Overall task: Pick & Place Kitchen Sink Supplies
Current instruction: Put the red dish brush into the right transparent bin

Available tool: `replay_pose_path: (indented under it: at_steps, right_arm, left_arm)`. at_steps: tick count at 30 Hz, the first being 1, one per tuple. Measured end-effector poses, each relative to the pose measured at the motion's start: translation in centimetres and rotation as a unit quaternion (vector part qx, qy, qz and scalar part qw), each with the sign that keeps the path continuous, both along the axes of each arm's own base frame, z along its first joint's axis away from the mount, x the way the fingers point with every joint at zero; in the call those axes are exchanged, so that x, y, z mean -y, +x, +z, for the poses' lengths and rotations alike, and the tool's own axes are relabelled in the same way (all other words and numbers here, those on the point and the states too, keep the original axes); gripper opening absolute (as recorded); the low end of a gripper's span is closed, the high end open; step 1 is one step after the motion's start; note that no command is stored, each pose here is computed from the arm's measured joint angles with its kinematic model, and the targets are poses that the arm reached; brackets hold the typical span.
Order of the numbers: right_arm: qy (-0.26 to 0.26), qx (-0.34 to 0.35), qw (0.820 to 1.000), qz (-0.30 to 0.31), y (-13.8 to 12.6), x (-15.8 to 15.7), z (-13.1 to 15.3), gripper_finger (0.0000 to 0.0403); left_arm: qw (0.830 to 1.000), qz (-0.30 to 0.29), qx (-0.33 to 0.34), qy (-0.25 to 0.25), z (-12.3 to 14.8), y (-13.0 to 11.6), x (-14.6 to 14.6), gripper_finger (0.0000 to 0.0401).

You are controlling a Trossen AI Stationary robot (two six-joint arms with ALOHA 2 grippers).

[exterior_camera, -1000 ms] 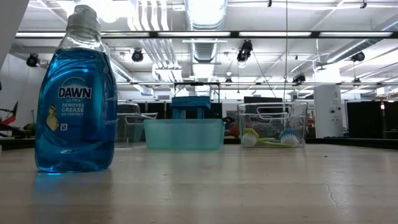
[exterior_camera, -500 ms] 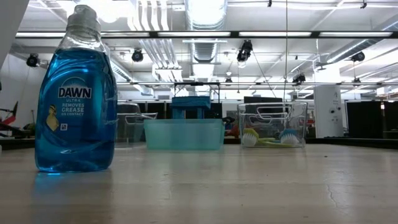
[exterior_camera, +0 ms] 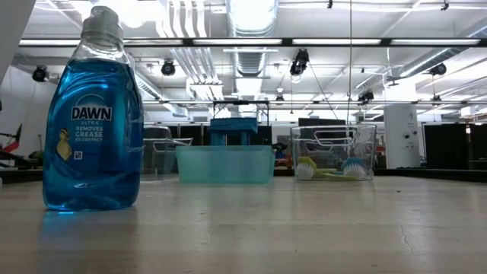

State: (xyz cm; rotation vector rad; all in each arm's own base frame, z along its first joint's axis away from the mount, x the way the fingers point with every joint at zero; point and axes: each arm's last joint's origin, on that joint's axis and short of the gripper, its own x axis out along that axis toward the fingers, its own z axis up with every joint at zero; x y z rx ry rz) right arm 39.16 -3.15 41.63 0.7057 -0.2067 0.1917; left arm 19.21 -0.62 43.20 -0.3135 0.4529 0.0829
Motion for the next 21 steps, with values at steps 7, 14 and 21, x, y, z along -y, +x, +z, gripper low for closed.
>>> replay_pose_path:
  at_steps: [7, 14, 21]
  right_arm:
    - [-0.001, 0.003, 1.000, 0.004, -0.04, -0.06, 0.07, 0.0198]
    - [-0.004, 0.002, 1.000, 0.002, -0.03, -0.05, 0.05, 0.0195]
    - [-0.008, 0.003, 1.000, -0.003, -0.08, 0.07, 0.10, 0.0194]
  left_arm:
    - [1.000, 0.009, -0.002, 0.001, -0.05, -0.01, -0.07, 0.0074]
    - [1.000, 0.014, 0.005, -0.008, 0.07, 0.05, -0.07, 0.0123]
    - [0.999, 0.012, 0.023, -0.027, 0.74, -0.12, -0.02, 0.0160]
